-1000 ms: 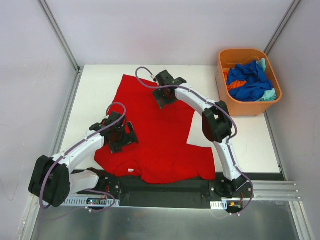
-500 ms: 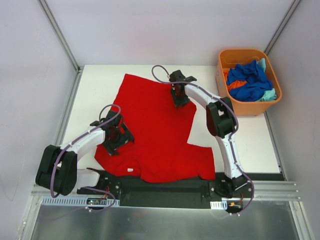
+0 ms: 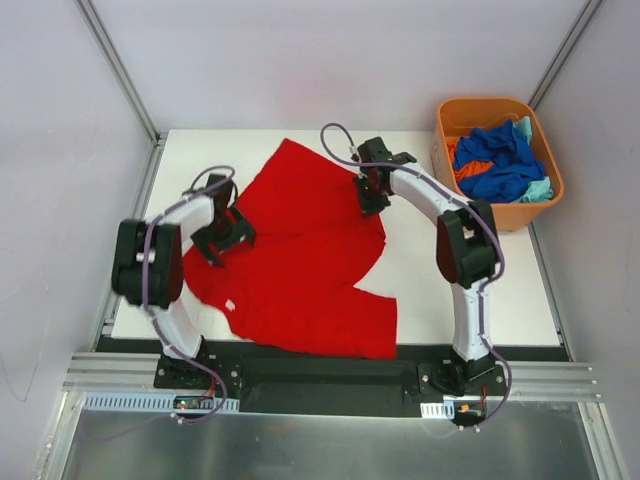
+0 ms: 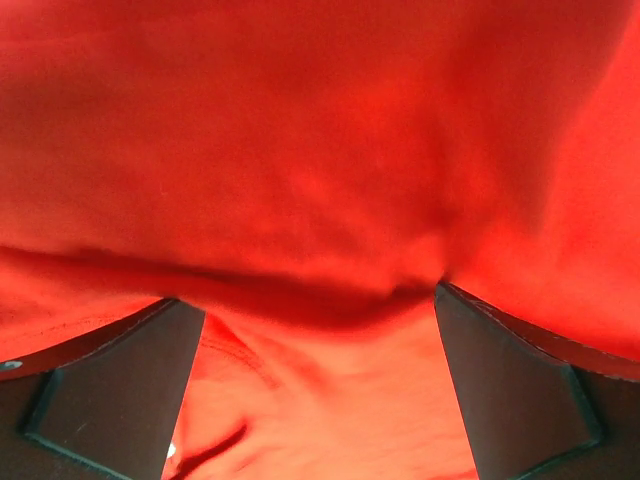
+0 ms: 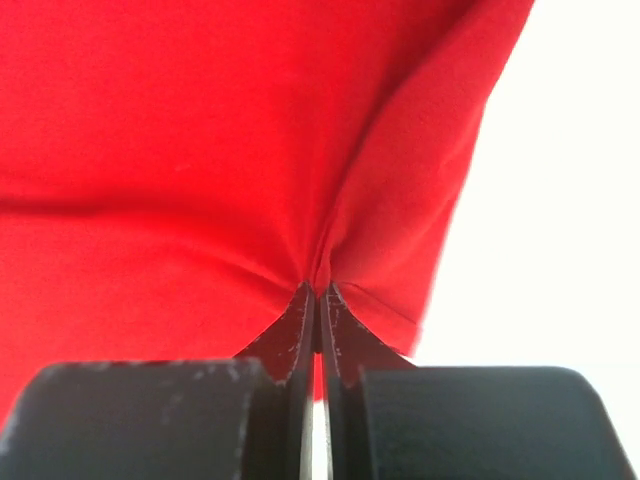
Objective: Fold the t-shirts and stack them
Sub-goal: Flatten out the tshirt
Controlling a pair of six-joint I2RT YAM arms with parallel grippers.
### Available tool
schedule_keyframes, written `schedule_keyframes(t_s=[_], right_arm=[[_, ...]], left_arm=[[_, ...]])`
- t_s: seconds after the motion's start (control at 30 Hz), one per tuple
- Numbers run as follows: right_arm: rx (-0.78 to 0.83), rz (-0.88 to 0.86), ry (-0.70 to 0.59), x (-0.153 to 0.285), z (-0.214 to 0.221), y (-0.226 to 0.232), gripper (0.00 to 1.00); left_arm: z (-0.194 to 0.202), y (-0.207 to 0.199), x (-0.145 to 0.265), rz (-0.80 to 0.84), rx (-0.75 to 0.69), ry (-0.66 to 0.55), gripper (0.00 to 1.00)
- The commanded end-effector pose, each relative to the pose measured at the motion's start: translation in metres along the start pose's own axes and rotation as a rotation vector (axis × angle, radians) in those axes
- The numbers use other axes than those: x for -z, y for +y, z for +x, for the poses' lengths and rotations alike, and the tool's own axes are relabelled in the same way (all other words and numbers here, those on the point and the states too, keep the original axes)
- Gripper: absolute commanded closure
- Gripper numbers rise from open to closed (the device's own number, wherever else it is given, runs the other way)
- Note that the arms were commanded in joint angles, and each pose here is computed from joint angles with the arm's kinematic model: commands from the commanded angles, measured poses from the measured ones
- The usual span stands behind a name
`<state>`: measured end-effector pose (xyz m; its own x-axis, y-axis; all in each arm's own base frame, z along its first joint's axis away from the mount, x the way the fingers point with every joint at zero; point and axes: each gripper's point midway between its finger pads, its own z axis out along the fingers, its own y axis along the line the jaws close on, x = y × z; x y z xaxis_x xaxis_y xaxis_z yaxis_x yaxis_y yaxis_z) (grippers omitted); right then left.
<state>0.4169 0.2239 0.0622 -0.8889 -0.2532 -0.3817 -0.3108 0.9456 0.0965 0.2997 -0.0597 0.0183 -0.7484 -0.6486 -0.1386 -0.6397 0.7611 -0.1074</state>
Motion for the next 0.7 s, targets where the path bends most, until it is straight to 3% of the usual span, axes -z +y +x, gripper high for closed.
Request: schedule_keyframes(t_s=[0.0,0.03,0.07,0.1,0.13,0.23,0.33,0.43,0.5,0.57,0.67], right_arm=[[-0.158,-0.110,0.011,0.032,0.036,0.017,0.99],[-0.203,-0.158,0.032,0.032,0.045,0.027,0.99],[-0.216,-0.171,0.032,0.035,0.050,0.030,0.99],[-0.239,-0.158,0.065,0.030,0.066,0.029,0.99],[-0.274,-0.139,0.065,0.029,0.069,0.027,0.99],[-0.331,-0.168,0.055,0.028,0.074,0.038,0.95],[-0.328,-0.209,0.016,0.032,0.060,0.054,0.86],[-0.285,-0.127,0.024,0.037,0.058,0.044,0.74],[-0.260,-0.073,0.001,0.048,0.052,0.035,0.60],[-0.255,-0.013,-0.022,0.056,0.050,0.023,0.47],[-0.257,0.045,-0.016,0.062,0.058,0.012,0.40]], left_arm=[[-0.088,-0.077,-0.014,0.084,-0.102,-0.067,0.01],[-0.126,-0.124,0.010,0.200,-0.115,-0.139,0.01],[-0.124,-0.143,-0.017,0.235,-0.141,-0.061,0.01],[-0.130,-0.160,-0.018,0.264,-0.154,-0.041,0.01],[-0.154,-0.199,-0.016,0.348,-0.175,-0.084,0.01],[-0.173,-0.270,-0.004,0.536,-0.241,-0.151,0.01],[-0.169,-0.314,0.014,0.696,-0.293,-0.192,0.01],[-0.162,-0.324,0.055,0.763,-0.336,-0.238,0.00],[-0.165,-0.321,0.084,0.763,-0.398,-0.313,0.01],[-0.169,-0.306,0.134,0.752,-0.428,-0.407,0.01],[-0.163,-0.275,0.201,0.737,-0.446,-0.518,0.01]])
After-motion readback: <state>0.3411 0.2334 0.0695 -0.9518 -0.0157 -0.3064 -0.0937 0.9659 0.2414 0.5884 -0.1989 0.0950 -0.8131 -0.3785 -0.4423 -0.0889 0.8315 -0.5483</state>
